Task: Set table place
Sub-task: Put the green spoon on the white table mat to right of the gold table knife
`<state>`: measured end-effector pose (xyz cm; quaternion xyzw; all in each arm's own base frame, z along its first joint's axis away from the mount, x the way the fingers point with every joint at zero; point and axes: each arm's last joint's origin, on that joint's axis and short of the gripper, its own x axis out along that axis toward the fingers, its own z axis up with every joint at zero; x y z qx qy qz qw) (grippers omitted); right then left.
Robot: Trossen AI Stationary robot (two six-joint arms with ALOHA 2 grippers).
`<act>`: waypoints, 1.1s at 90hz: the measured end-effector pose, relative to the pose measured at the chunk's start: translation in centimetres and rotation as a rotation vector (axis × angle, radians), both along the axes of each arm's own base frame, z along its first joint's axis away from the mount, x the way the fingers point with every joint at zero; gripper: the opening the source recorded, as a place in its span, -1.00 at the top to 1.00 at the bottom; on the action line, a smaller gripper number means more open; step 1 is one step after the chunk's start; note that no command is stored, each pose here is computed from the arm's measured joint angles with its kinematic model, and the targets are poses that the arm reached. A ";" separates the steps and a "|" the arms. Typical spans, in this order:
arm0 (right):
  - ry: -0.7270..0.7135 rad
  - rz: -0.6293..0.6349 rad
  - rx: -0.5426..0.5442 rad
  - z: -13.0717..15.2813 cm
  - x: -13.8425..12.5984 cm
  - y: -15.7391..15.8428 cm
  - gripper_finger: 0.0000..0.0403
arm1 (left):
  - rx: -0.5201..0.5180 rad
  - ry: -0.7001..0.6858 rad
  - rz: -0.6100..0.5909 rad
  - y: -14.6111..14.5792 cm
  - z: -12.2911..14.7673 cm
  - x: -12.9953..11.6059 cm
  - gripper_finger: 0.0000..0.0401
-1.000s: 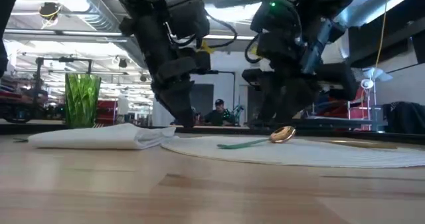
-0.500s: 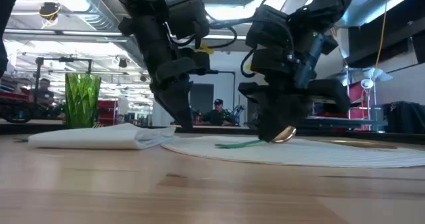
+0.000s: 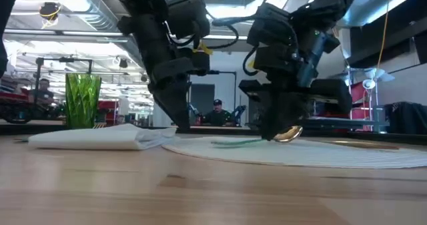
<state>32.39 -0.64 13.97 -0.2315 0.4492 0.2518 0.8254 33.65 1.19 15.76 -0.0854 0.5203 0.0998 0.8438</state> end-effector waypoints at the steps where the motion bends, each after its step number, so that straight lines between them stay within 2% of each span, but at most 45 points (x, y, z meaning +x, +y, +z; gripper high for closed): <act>1: -0.001 0.000 0.000 0.1 0.0 0.0 0.99 | 0.000 0.000 -0.001 0.0 0.0 0.0 0.56; 18: -0.016 0.000 0.000 2.7 -1.2 0.1 0.99 | 0.000 0.002 -0.006 -0.2 0.0 0.0 0.56; 29: 0.022 0.026 -0.012 4.4 -2.8 0.1 0.99 | 0.000 0.003 -0.006 -0.2 0.0 0.0 0.56; 46: 0.199 0.099 -0.102 5.4 -5.9 0.1 0.99 | 0.000 0.002 -0.006 -0.2 0.0 0.0 0.56; 59: 0.315 0.070 -0.149 5.1 -6.9 -0.1 0.99 | 0.001 0.001 -0.008 -0.2 0.0 0.0 0.56; 68: 0.272 -0.027 -0.110 5.2 -6.3 -0.1 0.99 | 0.003 0.002 -0.017 -0.4 0.0 0.0 0.56; 79: 0.193 -0.111 -0.004 5.5 -5.4 0.1 0.99 | 0.006 0.005 -0.033 -0.9 0.0 0.0 0.56; 99: 0.206 -0.030 0.103 5.5 -5.5 2.0 0.99 | 0.010 0.053 -0.082 -2.2 -0.2 -0.4 0.56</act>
